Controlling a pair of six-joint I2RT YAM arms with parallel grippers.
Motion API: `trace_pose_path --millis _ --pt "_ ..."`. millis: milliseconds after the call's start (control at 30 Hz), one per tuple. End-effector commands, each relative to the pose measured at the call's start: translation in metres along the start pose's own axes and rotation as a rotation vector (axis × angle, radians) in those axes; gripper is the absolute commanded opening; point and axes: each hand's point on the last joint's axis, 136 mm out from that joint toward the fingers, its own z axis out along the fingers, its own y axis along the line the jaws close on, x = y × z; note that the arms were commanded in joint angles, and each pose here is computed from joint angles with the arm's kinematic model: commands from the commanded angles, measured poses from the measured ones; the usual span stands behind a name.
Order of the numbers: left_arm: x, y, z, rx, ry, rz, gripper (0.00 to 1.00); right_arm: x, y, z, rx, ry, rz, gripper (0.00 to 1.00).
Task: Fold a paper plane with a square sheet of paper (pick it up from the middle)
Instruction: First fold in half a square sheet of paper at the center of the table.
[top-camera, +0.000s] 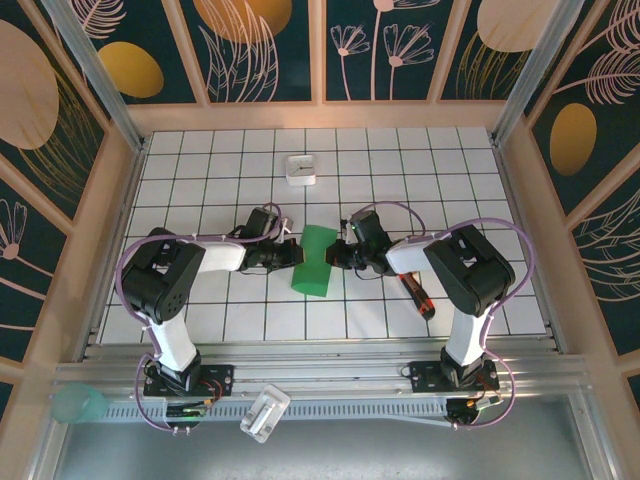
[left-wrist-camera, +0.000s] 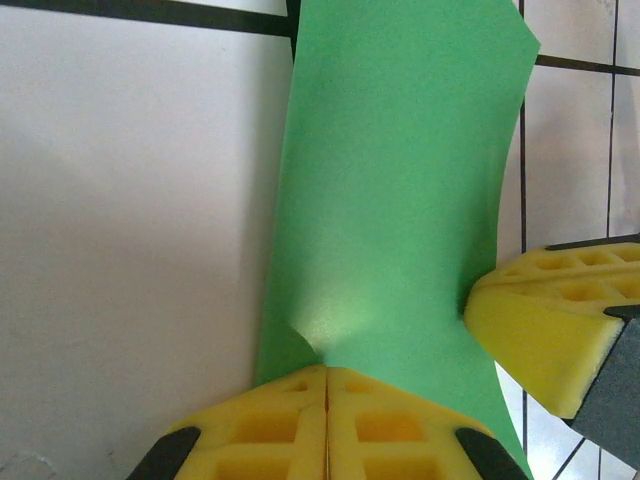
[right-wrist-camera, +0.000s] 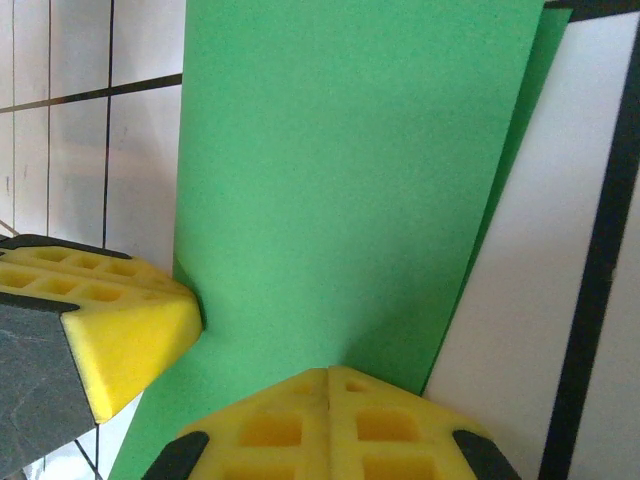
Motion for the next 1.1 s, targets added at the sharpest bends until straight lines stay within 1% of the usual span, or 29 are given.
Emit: trace_pose_path --millis 0,167,267,400,533,767,833,967,1067 --pt "0.01 0.016 -0.005 -0.051 0.017 0.002 0.1 0.052 -0.094 -0.004 0.327 0.133 0.099 0.0" --pt "0.008 -0.015 -0.018 0.084 -0.002 -0.001 0.14 0.052 -0.094 -0.003 0.326 0.135 0.099 0.0" --pt "0.014 -0.019 -0.017 0.111 0.016 -0.012 0.16 0.051 -0.094 -0.003 0.325 0.133 0.1 0.0" --pt "0.011 -0.02 -0.015 0.118 0.007 -0.006 0.17 0.051 -0.094 -0.002 0.324 0.136 0.102 0.0" --pt "0.01 -0.003 -0.007 0.046 -0.002 -0.036 0.13 0.051 -0.094 -0.002 0.328 0.137 0.102 0.0" --pt "0.032 0.017 -0.007 -0.012 0.052 -0.06 0.1 0.051 -0.094 -0.004 0.33 0.133 0.101 0.0" --pt "0.038 0.023 -0.006 -0.028 0.07 -0.062 0.09 0.05 -0.094 -0.004 0.329 0.132 0.1 0.0" --pt "0.046 0.039 -0.004 -0.103 0.1 -0.05 0.07 0.047 -0.091 -0.004 0.321 0.128 0.097 0.0" --pt "0.05 0.048 -0.005 -0.151 0.121 -0.032 0.04 0.037 -0.081 -0.005 0.296 0.11 0.08 0.0"
